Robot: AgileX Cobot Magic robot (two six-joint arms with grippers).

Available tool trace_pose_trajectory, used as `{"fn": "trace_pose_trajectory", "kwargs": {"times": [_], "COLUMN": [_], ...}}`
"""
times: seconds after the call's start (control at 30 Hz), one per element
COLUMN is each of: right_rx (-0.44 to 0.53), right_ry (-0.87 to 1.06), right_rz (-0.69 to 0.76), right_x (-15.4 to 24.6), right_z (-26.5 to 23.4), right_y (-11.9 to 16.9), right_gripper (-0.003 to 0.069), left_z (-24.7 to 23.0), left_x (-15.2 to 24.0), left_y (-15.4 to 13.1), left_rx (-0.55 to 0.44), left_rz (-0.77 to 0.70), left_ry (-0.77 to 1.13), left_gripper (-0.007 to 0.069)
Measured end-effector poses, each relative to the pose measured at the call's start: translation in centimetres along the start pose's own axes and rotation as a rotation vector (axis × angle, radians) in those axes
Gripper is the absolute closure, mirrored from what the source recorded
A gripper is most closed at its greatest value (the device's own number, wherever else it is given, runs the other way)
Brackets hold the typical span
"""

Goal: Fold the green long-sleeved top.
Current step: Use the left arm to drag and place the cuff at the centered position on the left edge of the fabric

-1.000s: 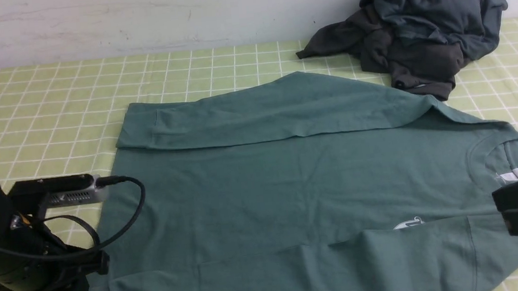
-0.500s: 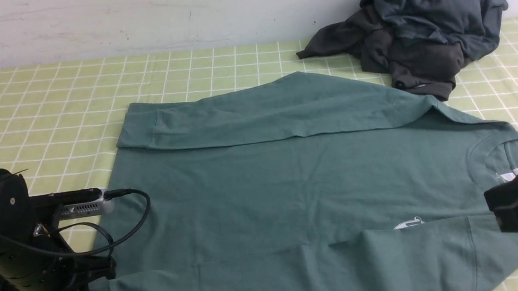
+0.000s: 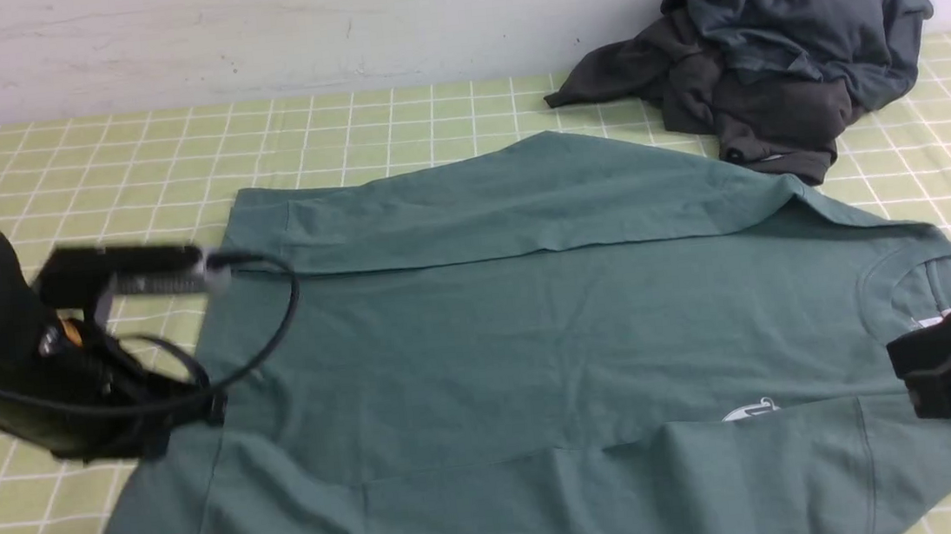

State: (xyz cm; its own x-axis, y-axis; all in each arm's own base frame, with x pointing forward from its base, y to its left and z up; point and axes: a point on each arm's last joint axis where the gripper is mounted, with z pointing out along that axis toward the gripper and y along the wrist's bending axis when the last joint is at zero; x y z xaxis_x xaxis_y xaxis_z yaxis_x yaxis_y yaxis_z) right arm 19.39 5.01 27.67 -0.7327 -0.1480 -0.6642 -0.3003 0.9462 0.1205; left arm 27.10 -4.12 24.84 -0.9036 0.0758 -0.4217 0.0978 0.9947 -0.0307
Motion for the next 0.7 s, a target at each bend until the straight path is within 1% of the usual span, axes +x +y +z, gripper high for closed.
{"fn": "trace_pose_trajectory", "kwargs": {"times": [0.13,0.27,0.37,0.5,0.53,0.6,0.67,0.7], "right_rx": [0.0,0.001,-0.001,-0.004,-0.005,-0.005,-0.007,-0.007], "right_ry": [-0.001,-0.002,-0.002,-0.003,-0.003,-0.003,-0.004,-0.004], "right_rz": [0.0,0.0,0.003,0.006,0.008,0.008,0.009,0.01], "right_x": [0.0,0.0,0.0,0.0,0.0,0.0,0.0,0.0], "right_z": [0.0,0.0,0.0,0.0,0.0,0.0,0.0,0.0], "right_y": [0.0,0.0,0.0,0.0,0.0,0.0,0.1,0.1], "right_gripper": [0.0669,0.0669,0.0669,0.0669,0.0669,0.0669,0.0669,0.0669], "left_z": [-3.5,-4.3,-3.0,0.5,2.2,3.9,5.0,5.1], "left_x": [-2.4,-4.4,-5.4,-7.2,-8.1,-9.4,-10.7,-10.7], "left_y": [-0.2,-0.2,-0.2,-0.2,0.1,0.7,1.4,1.4], "left_rx": [0.007,-0.013,-0.016,-0.023,-0.031,-0.043,-0.057,-0.057], "left_rz": [0.014,0.041,0.046,0.041,0.031,0.004,-0.023,-0.025], "left_ry": [-0.203,-0.325,-0.311,-0.213,-0.148,-0.069,-0.017,-0.011], "left_gripper": [0.0619,0.0619,0.0619,0.0615,0.0601,0.0568,0.0524,0.0524]}}
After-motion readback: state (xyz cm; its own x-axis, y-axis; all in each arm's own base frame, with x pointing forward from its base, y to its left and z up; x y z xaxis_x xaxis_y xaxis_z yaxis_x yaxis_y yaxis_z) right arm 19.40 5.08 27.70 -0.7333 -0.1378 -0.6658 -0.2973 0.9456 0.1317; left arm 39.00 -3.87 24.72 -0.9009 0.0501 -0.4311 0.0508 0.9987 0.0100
